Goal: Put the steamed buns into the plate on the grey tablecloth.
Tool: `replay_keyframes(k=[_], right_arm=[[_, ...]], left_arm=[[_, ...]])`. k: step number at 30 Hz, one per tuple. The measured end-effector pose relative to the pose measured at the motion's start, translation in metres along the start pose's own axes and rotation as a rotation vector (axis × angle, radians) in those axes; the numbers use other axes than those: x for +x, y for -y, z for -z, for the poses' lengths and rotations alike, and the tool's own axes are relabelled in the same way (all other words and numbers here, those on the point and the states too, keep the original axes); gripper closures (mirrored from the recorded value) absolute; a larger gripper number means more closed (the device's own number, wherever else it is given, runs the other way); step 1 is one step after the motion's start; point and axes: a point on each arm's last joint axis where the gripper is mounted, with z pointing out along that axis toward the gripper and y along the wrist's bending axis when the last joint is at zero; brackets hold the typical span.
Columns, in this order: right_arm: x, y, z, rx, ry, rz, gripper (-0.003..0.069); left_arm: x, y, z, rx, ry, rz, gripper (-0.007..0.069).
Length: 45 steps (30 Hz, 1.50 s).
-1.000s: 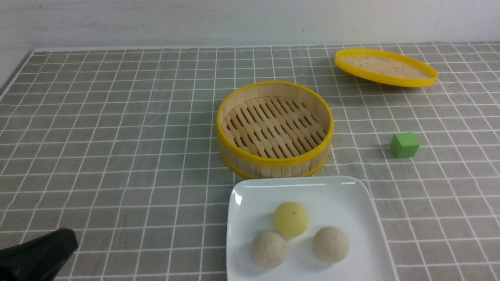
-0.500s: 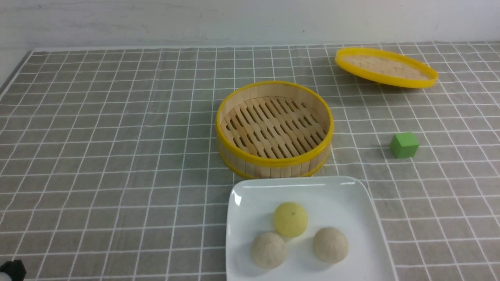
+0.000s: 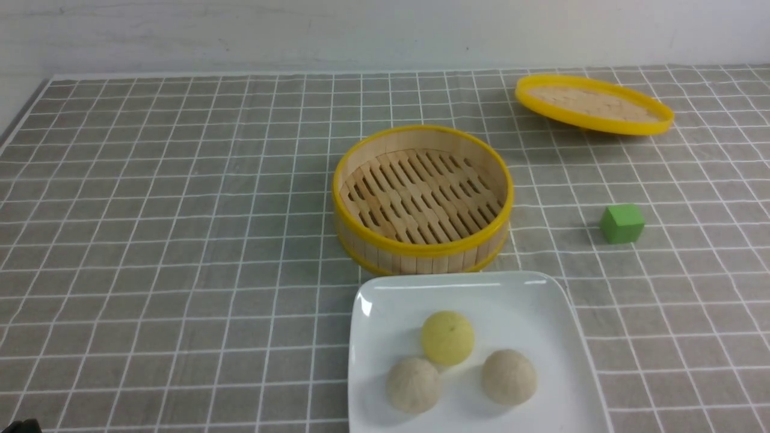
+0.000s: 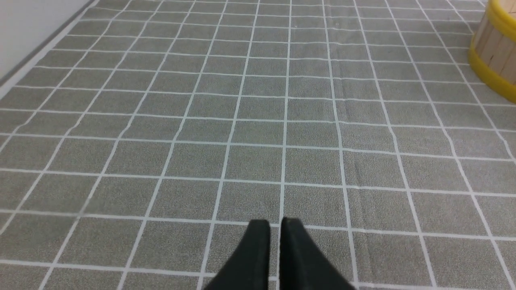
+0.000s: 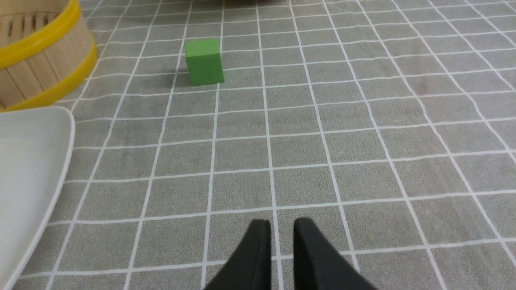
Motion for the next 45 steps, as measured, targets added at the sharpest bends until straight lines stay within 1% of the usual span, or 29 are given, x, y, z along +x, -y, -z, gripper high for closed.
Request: replay_keyframes(k=[45], right_arm=[[0.0, 0.0, 0.0, 0.0, 0.0, -0.001, 0.0506]], left_arm=[[0.0003, -0.0001, 0.0001, -0.001, -0.005, 0.0, 0.0517]])
